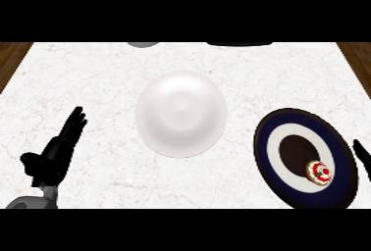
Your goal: Pick the cupcake from the plate and place it in the plate
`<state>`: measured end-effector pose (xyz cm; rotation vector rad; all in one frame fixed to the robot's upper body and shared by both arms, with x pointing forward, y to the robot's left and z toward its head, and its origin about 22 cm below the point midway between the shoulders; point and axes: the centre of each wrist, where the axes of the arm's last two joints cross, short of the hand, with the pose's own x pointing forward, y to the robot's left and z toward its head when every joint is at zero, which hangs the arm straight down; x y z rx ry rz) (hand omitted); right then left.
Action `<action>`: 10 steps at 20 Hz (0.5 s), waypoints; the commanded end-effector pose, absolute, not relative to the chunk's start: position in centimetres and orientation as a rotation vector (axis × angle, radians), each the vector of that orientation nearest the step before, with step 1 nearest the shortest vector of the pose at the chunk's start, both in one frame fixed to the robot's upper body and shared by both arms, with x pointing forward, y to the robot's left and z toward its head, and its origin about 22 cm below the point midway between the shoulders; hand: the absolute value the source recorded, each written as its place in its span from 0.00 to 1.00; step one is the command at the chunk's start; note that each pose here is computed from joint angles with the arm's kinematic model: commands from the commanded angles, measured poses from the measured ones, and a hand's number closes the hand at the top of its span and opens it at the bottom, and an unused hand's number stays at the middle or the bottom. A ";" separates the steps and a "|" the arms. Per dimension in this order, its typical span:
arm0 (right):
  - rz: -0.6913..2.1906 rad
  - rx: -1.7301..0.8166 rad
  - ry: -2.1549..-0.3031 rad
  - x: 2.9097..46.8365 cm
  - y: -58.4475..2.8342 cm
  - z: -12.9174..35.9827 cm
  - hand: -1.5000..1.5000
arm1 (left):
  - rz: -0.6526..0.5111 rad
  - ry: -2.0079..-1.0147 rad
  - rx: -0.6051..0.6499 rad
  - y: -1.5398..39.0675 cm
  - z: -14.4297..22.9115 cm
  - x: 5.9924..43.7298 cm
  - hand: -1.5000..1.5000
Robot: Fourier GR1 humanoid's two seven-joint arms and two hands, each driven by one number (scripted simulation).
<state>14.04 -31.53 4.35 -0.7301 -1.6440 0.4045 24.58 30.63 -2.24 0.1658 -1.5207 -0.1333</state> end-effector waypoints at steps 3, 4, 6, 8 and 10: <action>0.674 -0.802 -1.329 12.8 -33.8 7.9 0.00 | -0.131 -1.518 0.155 30.5 -2.6 24.2 0.50; 0.686 -0.804 -1.296 12.8 -33.9 7.1 0.00 | -0.134 -1.517 0.161 31.2 -3.1 24.4 0.50; 0.699 -0.788 -1.251 14.0 -32.8 10.3 0.00 | -0.146 -1.530 0.150 30.1 -1.4 25.7 0.50; 0.679 -0.764 -1.231 13.6 -32.3 9.3 0.00 | -0.137 -1.500 0.146 29.8 -2.1 26.1 0.50; 0.675 -0.771 -1.184 15.7 -31.5 9.8 0.00 | -0.133 -1.517 0.150 30.3 -1.7 24.9 0.50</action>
